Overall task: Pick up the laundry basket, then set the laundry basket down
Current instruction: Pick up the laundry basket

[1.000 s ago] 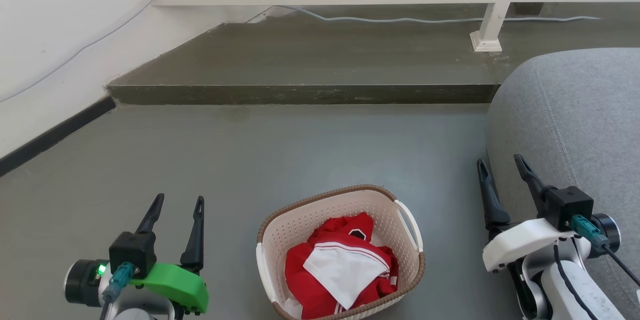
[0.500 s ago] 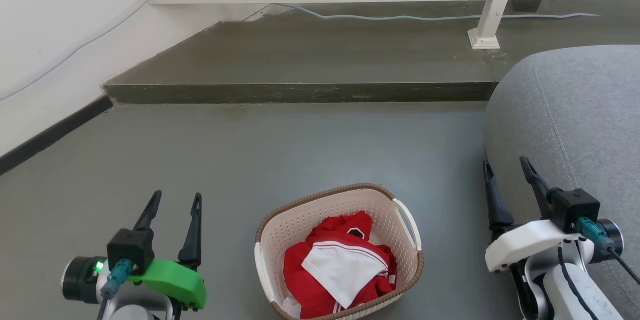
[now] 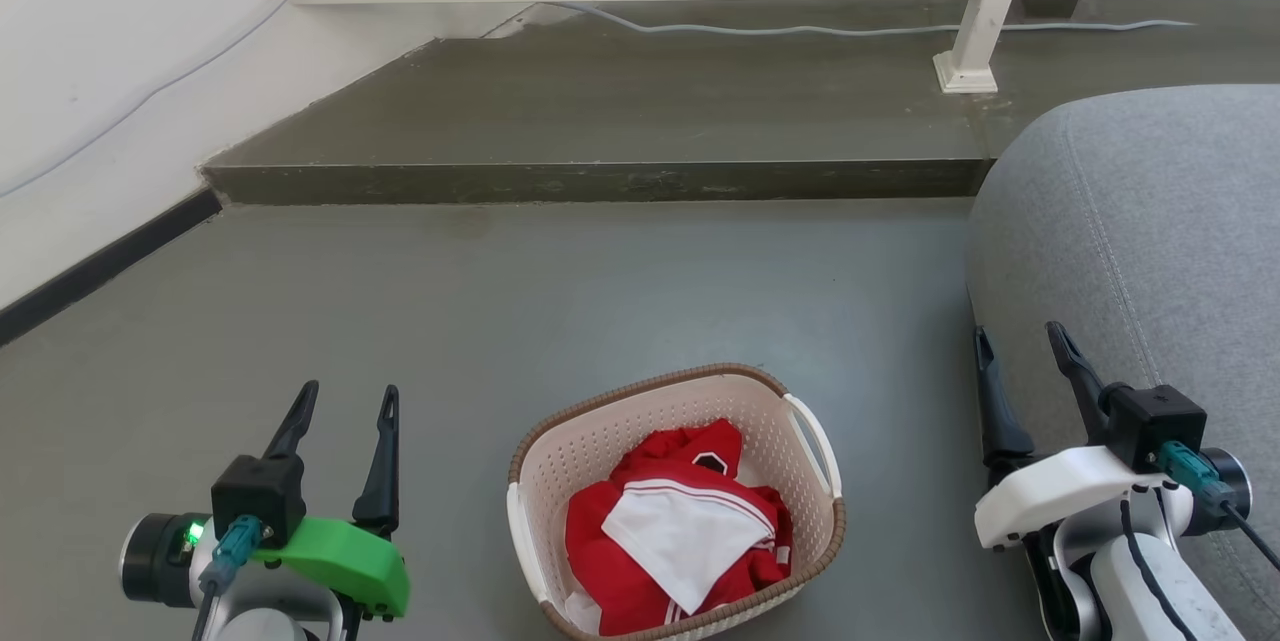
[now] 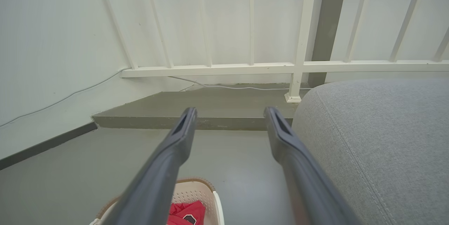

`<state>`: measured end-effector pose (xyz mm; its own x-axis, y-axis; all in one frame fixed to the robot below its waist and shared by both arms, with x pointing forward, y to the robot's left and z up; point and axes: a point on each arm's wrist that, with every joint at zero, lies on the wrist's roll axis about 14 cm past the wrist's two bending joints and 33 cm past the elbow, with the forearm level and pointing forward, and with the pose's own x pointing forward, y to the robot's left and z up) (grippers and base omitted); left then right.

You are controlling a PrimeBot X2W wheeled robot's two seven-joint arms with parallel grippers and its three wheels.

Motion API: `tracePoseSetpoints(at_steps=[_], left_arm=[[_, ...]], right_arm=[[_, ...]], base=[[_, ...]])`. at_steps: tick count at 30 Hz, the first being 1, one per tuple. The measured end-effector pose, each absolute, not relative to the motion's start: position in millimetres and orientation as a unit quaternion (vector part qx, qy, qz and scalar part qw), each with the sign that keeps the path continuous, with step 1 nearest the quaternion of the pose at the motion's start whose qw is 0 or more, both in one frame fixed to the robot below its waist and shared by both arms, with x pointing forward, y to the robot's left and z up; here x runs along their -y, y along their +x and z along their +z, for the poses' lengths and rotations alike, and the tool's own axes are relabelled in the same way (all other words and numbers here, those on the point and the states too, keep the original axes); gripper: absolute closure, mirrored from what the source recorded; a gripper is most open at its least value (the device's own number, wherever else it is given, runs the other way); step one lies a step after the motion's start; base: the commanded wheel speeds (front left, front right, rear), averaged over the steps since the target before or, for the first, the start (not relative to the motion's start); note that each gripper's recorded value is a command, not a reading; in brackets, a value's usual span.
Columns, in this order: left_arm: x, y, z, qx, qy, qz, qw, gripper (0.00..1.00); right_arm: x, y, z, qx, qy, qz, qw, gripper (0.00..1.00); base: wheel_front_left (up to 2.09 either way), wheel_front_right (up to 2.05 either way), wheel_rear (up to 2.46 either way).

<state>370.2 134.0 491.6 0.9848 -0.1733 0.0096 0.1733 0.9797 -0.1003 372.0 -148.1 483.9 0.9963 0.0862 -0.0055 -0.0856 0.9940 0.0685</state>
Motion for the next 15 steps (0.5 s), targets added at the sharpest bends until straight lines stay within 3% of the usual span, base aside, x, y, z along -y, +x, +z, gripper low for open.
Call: tracePoseSetpoints(at_steps=[15], left_arm=[[-132.9,372.2,483.5,-0.012,-0.052,-0.087,0.995,0.0]], right_arm=[[151.0,374.1,479.2,-0.011,0.036,0.039,0.999,0.0]], base=[[0.0,0.0,0.0]])
